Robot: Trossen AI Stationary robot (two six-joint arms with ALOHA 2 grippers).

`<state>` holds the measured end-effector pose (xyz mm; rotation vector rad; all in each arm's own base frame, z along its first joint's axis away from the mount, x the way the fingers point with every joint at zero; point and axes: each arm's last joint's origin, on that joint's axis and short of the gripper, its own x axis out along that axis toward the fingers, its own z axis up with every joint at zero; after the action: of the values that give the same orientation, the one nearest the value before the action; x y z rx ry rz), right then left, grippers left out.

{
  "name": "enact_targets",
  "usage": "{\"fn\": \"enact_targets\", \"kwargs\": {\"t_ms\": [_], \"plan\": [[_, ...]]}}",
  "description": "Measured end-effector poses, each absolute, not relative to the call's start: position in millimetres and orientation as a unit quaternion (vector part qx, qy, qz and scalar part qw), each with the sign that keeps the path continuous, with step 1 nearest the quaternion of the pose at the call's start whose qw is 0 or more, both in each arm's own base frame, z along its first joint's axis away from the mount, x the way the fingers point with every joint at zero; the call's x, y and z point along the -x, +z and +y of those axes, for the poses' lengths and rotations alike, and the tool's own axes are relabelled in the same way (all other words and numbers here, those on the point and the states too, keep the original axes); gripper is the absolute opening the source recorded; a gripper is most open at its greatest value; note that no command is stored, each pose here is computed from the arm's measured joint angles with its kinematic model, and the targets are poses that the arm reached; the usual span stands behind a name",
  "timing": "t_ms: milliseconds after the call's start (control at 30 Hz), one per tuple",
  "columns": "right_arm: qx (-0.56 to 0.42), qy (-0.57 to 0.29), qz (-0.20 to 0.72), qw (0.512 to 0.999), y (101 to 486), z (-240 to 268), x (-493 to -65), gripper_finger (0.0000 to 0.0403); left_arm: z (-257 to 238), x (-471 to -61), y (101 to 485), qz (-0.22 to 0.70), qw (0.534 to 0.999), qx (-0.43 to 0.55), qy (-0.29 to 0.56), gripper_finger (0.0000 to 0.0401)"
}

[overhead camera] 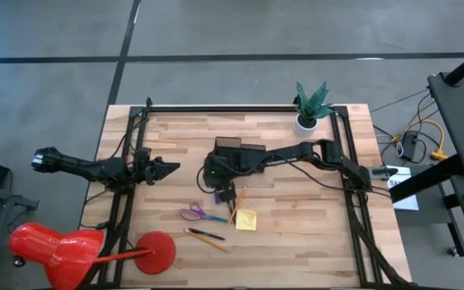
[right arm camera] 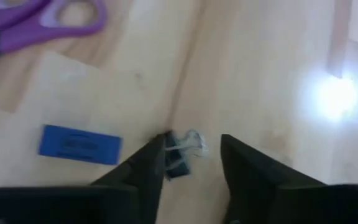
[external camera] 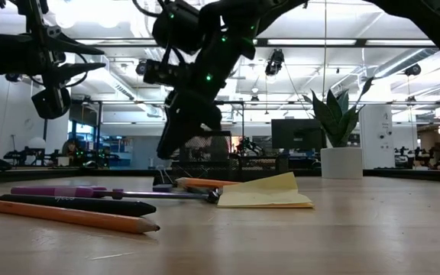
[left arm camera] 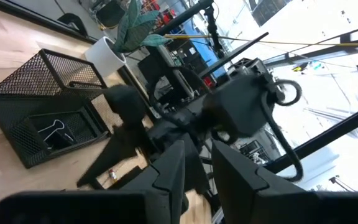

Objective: Pick and place office supplies into organizer
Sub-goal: Put the black binder clip into the desk organizer

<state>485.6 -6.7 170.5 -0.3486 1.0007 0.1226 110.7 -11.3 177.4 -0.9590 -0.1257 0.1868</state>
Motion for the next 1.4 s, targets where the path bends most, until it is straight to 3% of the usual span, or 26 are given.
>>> {"fn": "enact_targets", "kwargs": {"t_ms": [200, 467, 700, 1067, 1200, 1400], "plan": [[0.166, 0.066, 0.477, 0.861, 166, -12, -487, 0.0192, -11, -111, 177, -0.060, 0.881, 0.460, 0.090, 0.0066], [0.183, 0.119, 0.477, 0.852, 146, -12, -491, 0.0193, -11, -111, 177, -0.059, 0.881, 0.460, 0.091, 0.0066], [0.175, 0.107, 0.496, 0.844, 144, -16, -488, 0.0155, -11, -111, 177, -0.059, 0.881, 0.460, 0.090, 0.0066], [0.162, 0.105, 0.510, 0.838, 143, -16, -485, 0.0025, -11, -111, 177, -0.057, 0.881, 0.460, 0.092, 0.0066], [0.132, 0.085, 0.505, 0.849, 144, -15, -487, 0.0021, -11, -112, 176, -0.055, 0.881, 0.460, 0.093, 0.0066], [0.125, 0.079, 0.506, 0.850, 144, -17, -487, 0.0059, -12, -112, 176, -0.054, 0.881, 0.460, 0.093, 0.0066]]}}
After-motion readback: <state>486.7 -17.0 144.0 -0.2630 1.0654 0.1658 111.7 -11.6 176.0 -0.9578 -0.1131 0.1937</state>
